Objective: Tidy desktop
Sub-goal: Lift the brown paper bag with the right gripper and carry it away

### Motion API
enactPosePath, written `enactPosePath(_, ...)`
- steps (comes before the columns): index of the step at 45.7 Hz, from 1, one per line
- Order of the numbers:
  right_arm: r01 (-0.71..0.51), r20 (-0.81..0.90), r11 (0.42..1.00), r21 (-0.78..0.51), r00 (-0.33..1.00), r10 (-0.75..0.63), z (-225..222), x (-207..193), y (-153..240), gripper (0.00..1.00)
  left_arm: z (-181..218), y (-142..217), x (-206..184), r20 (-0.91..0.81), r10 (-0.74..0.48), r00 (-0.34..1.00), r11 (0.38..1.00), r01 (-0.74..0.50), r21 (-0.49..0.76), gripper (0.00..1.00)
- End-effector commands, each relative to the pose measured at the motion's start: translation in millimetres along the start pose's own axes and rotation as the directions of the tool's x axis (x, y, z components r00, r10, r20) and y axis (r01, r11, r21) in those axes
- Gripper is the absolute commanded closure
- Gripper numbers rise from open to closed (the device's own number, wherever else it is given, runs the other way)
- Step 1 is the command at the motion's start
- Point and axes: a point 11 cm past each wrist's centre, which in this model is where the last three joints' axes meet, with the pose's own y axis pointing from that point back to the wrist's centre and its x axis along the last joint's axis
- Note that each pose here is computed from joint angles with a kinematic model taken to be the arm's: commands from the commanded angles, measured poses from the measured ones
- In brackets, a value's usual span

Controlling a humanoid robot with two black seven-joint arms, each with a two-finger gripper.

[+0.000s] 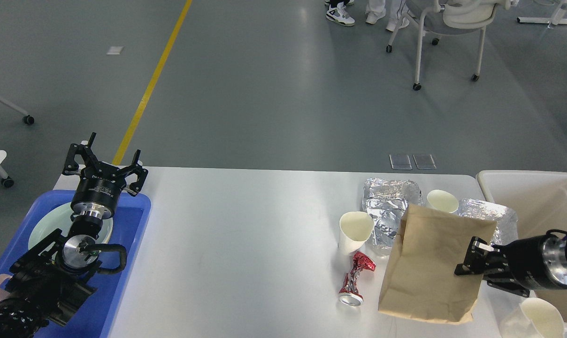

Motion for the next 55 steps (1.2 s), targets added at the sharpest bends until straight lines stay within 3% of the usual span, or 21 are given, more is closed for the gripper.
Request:
enactPosePath(1,-0.016,-0.073,1.0,0.013,0.997,0.017,-27,17,17,1.0,0,0,0,-0.001,0.0,1.0,1.0,0.0,-0.002,0.02)
enactPosePath(10,-0.098,-0.23,0.995,0.004,0.969,0.096,-78,63,46,1.0,0,0,0,-0.001,0.0,1.0,1.0,0.0,-0.002,0.02)
enactPosePath(21,-0.186,-0.438,0.982,0.017,0.882,0.175,-175,109,87,1.0,0,0,0,0.0,0.0,1.0,1.0,0.0,-0.001,0.02)
enactPosePath(29,-0.068,-0.572,0.997,0.033,0.817,0.074,-247,66,102,1.0,0,0,0,0.001,0.0,1.0,1.0,0.0,-0.001,0.02)
enactPosePath(35,-0.019,-0.616,0.999,0.046,0.787,0.044,-268,45,101,1.0,0,0,0,0.001,0.0,1.0,1.0,0.0,-0.001,0.02)
enactPosePath(41,-0.044,-0.581,0.999,0.008,0.813,0.041,-245,62,87,1.0,0,-1,-1,-0.001,-0.001,1.0,1.0,0.001,-0.001,0.02)
enactPosePath(49,-0.238,-0.409,0.967,-0.087,0.894,0.183,-140,140,66,1.0,0,-1,-1,0.0,-0.003,1.0,1.0,0.003,0.0,0.02)
enactPosePath(55,-0.389,-0.282,0.91,-0.144,0.897,0.34,-52,194,71,1.0,0,-1,-1,-0.001,-0.003,1.0,1.0,0.003,-0.001,0.02)
